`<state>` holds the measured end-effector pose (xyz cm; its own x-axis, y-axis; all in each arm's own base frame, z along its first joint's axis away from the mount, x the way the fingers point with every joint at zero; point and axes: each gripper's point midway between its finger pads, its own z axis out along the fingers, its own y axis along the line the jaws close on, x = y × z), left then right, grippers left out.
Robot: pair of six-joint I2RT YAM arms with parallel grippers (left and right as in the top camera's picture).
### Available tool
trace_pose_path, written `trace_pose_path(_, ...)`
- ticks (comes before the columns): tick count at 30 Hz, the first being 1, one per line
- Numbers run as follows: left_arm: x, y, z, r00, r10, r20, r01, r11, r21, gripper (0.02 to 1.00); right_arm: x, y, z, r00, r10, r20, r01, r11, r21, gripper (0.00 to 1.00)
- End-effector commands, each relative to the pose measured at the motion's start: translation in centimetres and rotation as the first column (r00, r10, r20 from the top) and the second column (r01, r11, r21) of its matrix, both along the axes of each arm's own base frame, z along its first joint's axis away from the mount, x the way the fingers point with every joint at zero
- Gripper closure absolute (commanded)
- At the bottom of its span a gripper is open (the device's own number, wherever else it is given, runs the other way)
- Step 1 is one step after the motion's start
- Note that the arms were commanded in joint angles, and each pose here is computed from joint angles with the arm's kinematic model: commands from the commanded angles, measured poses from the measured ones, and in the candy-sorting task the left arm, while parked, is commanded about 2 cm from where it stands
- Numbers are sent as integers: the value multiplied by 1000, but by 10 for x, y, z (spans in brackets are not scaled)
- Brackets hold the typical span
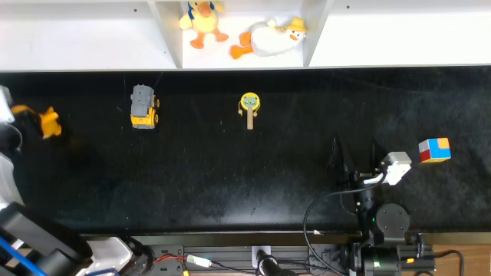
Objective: Store Toys
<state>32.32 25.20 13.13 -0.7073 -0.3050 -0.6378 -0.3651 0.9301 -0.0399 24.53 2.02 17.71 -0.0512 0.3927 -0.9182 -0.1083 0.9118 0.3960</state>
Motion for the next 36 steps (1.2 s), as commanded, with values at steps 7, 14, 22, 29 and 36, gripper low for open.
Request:
trace_pose_path(7, 58, -27, 79, 981, -99, 166, 70, 983, 172, 566, 0, 1, -4, 1000, 3, -1, -3, 1000, 0, 5)
trace_pose_path(14, 93, -46, 105, 949, -148, 280, 83, 970, 230, 577, 0, 1, -4, 1000, 3, -1, -3, 1000, 0, 5)
trace_pose_path(22, 121, -59, 96, 931, -165, 326, 101, 974, 202, 588, 0, 1, -4, 1000, 3, -1, -3, 1000, 0, 5)
trace_pose_path(29, 130, -58, 103, 912, -143, 385, 76, 980, 183, 623, 0, 1, -4, 1000, 3, -1, -3, 1000, 0, 7)
trace_pose_path(36, 141, -58, 91, 913, -104, 394, 70, 993, 99, 671, 0, 1, -4, 1000, 3, -1, -3, 1000, 0, 5)
